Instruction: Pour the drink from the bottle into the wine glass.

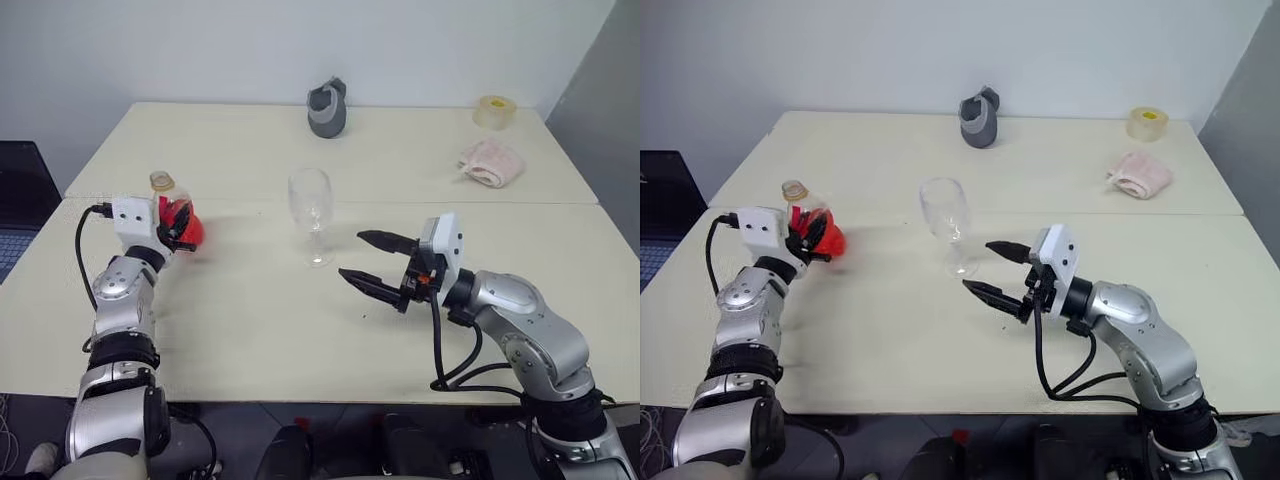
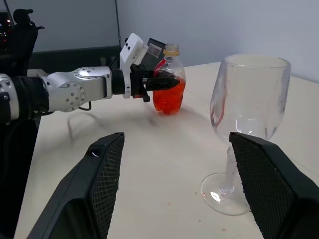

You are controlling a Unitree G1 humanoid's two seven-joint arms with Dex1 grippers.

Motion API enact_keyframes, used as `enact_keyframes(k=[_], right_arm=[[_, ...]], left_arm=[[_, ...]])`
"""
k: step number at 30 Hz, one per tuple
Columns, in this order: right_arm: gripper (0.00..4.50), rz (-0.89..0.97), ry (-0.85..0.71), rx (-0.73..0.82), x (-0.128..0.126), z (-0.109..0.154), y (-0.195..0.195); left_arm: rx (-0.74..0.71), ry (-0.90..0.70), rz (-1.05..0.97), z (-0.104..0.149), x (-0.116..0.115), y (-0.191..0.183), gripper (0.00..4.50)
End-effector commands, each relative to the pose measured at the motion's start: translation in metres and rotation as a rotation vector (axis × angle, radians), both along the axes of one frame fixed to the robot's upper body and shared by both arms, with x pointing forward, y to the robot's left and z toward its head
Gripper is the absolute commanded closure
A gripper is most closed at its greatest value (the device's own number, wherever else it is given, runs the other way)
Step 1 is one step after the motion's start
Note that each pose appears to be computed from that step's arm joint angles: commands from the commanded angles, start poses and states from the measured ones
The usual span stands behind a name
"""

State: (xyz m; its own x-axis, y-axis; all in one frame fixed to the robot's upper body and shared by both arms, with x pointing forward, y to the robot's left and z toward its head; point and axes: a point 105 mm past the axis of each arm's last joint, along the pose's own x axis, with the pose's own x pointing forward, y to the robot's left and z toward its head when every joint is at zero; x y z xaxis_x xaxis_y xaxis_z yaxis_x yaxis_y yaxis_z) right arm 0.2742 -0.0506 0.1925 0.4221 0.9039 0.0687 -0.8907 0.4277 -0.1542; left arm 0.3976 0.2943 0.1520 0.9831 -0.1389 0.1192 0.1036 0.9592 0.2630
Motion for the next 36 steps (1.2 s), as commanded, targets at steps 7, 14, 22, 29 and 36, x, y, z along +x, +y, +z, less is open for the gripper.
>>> enact_keyframes(k=[7, 14, 22, 29, 36], right_arm=[[0.88, -0.042, -0.030, 0.066, 0.017, 0.039, 0.006], [0.88, -0.104, -0.062, 0.029, 0.036, 0.045, 0.010], [0.88, -0.129, -0.080, 0.031, 0.046, 0.046, 0.017], [0.88, -0.128, -0.092, 0.062, 0.048, 0.050, 0.020], [0.88, -0.115, -0.160, 0.185, 0.044, 0.065, 0.018]], left_arm=[[0.380, -0.262, -0.358, 0.101, 0.008, -0.093, 3.49], [0.548, -0.320, -0.464, 0.123, 0.015, -0.117, 3.49], [0.652, -0.337, -0.491, 0.130, 0.017, -0.114, 3.49], [0.729, -0.326, -0.508, 0.131, 0.017, -0.109, 3.49], [0.788, -0.332, -0.514, 0.133, 0.016, -0.107, 3.49]])
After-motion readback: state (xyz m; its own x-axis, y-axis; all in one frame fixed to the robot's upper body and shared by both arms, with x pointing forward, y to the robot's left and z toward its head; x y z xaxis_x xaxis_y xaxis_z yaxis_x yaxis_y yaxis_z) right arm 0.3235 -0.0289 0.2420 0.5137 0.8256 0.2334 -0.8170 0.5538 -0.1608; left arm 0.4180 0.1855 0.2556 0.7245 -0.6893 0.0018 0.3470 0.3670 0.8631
